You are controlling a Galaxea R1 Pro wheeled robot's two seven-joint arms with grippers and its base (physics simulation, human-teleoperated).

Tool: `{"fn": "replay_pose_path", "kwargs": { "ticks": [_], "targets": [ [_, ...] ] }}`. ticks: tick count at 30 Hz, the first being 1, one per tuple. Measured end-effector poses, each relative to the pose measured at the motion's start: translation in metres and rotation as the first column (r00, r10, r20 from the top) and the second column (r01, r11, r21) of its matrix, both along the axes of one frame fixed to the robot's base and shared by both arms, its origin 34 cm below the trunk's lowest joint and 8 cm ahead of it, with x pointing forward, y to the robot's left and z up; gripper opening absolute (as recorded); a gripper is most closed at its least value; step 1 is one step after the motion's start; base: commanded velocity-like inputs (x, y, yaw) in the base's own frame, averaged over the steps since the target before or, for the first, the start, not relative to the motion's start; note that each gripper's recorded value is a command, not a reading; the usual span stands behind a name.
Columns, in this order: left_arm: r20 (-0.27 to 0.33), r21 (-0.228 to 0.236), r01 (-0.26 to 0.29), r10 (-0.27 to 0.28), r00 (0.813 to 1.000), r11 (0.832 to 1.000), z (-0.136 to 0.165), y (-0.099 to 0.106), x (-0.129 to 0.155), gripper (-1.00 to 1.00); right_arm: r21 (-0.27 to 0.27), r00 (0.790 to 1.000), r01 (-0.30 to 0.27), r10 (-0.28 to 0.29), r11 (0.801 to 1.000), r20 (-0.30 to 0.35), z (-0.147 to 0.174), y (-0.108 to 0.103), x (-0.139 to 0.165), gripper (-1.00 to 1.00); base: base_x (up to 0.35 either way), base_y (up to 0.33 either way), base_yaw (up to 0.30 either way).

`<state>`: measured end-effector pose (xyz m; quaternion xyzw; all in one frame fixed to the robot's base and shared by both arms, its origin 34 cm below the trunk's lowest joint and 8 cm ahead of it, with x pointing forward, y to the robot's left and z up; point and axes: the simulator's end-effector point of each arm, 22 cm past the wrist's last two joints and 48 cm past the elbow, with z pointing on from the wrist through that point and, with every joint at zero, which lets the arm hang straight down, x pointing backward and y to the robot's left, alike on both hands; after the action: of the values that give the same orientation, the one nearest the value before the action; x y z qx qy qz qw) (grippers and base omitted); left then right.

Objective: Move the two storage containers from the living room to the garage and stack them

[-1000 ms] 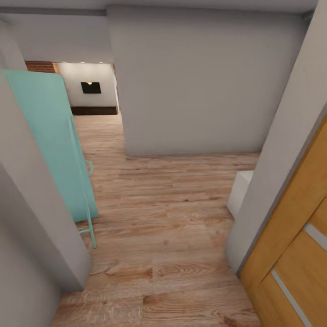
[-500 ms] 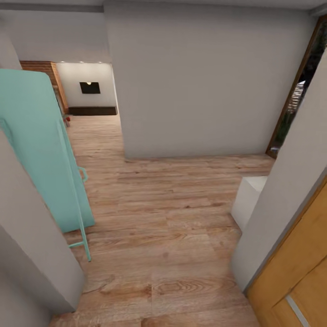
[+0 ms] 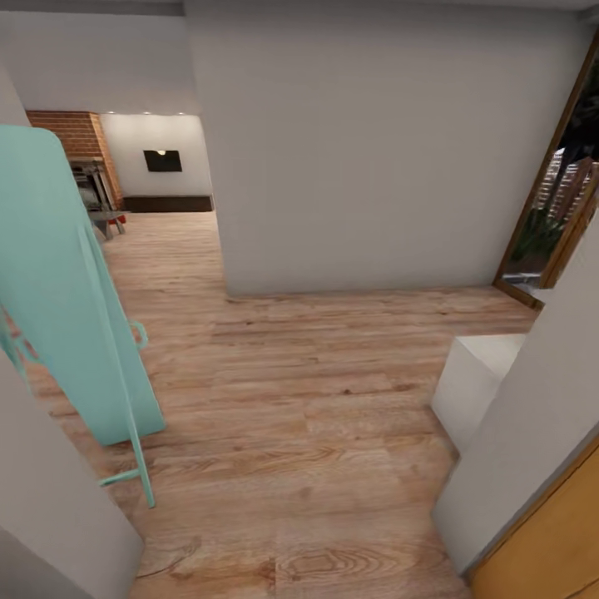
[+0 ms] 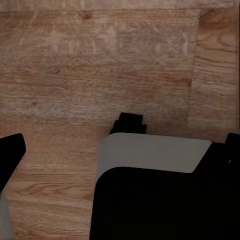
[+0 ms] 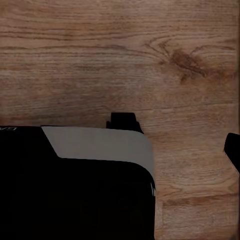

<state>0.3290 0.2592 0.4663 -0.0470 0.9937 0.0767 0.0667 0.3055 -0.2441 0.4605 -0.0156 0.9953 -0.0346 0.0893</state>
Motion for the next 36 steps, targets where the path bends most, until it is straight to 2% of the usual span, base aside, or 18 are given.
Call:
{"fn": "replay_pose_path", "kwargs": {
  "ticks": [36],
  "targets": [
    [-0.004,0.000,0.000,0.000,1.000,1.000,-0.0001,0.0002,-0.0007,1.00,-0.001,1.000,-0.004,0.004,1.000,-0.002,0.0000,-0.0004,-0.0003,1.00,0.321,0.000,0.000]
  ]
}}
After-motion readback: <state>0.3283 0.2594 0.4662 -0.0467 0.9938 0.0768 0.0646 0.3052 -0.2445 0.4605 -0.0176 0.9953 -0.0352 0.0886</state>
